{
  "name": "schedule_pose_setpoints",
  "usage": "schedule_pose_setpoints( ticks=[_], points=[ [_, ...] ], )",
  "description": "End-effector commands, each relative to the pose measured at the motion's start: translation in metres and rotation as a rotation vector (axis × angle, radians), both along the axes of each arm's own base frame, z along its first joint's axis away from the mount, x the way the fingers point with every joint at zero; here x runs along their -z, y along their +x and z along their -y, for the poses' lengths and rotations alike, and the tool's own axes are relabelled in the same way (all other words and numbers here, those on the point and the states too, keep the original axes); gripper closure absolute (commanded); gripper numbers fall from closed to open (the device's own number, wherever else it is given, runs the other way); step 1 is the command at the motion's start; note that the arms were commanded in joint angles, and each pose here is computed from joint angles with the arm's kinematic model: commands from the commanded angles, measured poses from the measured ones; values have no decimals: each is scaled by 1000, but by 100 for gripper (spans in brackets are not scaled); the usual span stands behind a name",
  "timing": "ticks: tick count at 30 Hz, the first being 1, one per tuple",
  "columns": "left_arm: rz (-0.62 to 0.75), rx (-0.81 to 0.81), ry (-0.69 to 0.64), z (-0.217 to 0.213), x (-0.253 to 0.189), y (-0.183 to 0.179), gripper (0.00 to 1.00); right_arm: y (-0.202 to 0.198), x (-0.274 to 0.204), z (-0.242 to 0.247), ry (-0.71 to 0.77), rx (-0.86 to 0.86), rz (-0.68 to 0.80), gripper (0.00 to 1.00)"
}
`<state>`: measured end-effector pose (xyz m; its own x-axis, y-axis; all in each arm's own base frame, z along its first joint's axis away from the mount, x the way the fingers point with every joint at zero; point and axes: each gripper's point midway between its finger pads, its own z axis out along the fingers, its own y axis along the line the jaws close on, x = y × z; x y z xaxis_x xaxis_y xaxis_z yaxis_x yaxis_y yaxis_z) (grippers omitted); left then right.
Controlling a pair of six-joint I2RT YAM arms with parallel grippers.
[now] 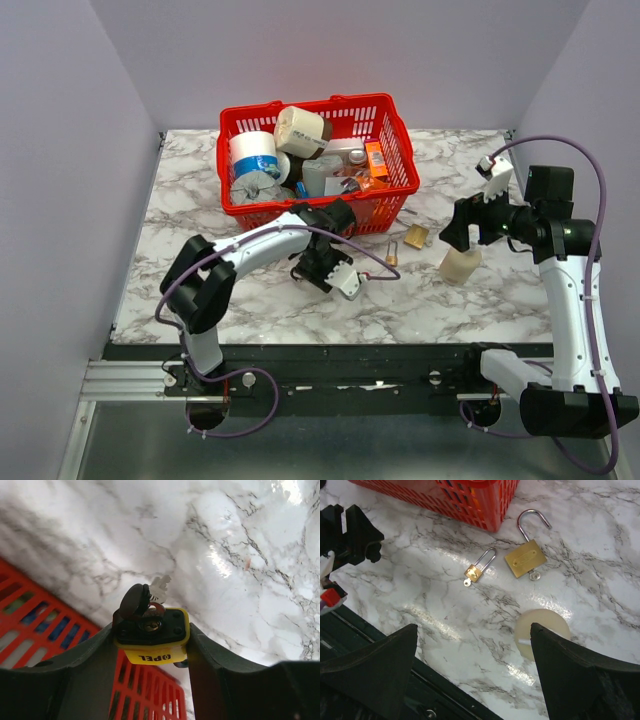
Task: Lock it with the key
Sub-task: Pick up the lock from the center of the board.
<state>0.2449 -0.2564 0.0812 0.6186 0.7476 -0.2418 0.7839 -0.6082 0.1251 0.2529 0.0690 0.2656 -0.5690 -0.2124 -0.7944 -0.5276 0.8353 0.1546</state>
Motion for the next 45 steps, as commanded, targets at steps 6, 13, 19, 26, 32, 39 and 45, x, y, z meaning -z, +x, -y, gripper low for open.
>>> schedule_pose_setpoints(
  ticks=[6, 13, 19, 26, 32, 39, 45],
  points=[
    [106, -120, -272, 32, -106, 0, 95, -26, -12, -55, 379, -129, -172, 0],
    [119, -192, -435, 52, -166, -4, 95, -22, -23, -101, 519, -174, -185, 1],
    [130, -197, -485, 63, -190, -11, 95, -11, -5, -133, 551, -143, -279, 1],
    [105, -264, -535, 74, -208, -10, 95, 0, -4, -172, 618, -131, -282, 2],
    [89, -258, -541, 78, -210, -16, 95, 10, -5, -185, 608, -157, -265, 1],
    [82, -257, -551, 80, -211, -17, 95, -8, -27, -210, 679, -330, -233, 0],
    [81, -249, -547, 80, -208, -18, 96, -27, -35, -211, 671, -417, -179, 0]
  ],
)
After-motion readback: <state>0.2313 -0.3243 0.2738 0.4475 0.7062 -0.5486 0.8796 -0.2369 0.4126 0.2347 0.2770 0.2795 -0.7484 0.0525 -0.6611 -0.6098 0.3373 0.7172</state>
